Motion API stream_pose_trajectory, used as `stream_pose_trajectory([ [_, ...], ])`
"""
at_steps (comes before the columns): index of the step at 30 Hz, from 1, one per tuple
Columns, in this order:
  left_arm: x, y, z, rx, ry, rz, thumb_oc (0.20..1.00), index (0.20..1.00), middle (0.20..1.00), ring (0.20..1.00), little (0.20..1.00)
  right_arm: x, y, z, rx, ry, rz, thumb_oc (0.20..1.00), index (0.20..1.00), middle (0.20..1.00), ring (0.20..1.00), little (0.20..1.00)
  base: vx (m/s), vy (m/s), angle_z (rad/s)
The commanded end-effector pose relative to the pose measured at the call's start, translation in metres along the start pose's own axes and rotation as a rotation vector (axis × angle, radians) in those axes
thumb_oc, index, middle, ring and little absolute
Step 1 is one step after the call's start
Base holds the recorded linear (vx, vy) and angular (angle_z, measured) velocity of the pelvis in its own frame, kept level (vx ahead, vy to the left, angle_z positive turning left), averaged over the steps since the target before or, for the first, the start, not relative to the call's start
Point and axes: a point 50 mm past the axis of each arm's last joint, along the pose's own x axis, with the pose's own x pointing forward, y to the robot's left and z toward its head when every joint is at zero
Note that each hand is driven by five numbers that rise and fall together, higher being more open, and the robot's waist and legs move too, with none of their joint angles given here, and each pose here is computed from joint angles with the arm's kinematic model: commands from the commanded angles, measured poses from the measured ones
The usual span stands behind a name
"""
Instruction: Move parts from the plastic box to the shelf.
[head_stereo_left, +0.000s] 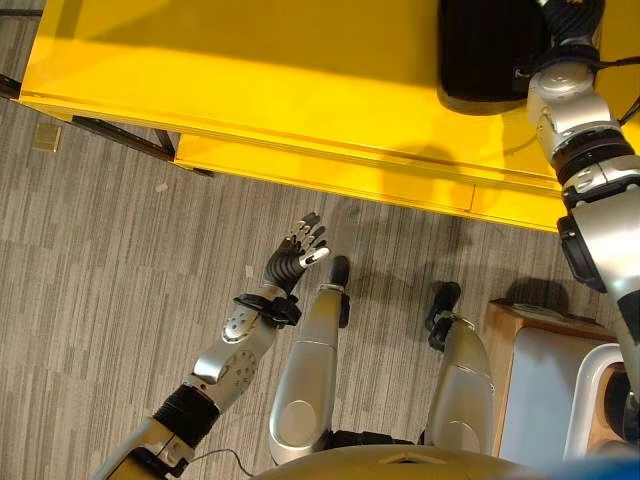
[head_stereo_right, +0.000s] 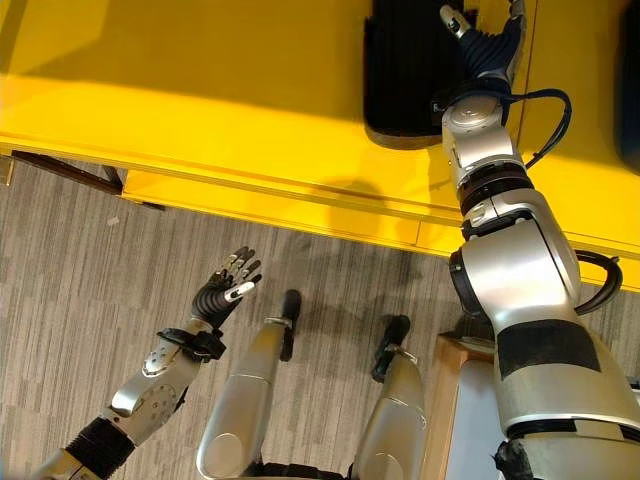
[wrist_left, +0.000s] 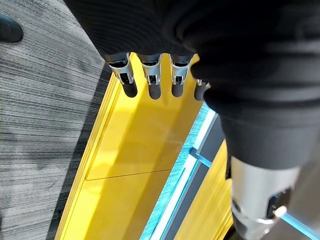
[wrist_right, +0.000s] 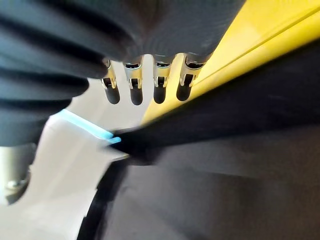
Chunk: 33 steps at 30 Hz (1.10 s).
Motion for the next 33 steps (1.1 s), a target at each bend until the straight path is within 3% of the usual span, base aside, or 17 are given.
stream_pose_trajectory([
  [1,-0.006,-0.001,0.008,-0.041,-0.059,0.000,1.000,1.000,1.000,1.000,1.000,0.007,-0.012,0.049,0.132,-0.162,-0.050,1.000,1.000,1.000,1.000,1.000,0.00,0.000,0.00],
  [17,-0.012,0.007,0.003,-0.053,-0.038,0.039,1.000,1.000,1.000,1.000,1.000,-0.013,-0.021,0.069,0.280,-0.387,-0.060,1.000,1.000,1.000,1.000,1.000,-0.01,-0.002,-0.01],
  [33,-0.019,0.011,-0.008,-0.065,-0.007,0.075,1.000,1.000,1.000,1.000,1.000,-0.062,-0.039,-0.026,0.322,-0.317,-0.108,1.000,1.000,1.000,1.000,1.000,0.00,-0.007,-0.03],
])
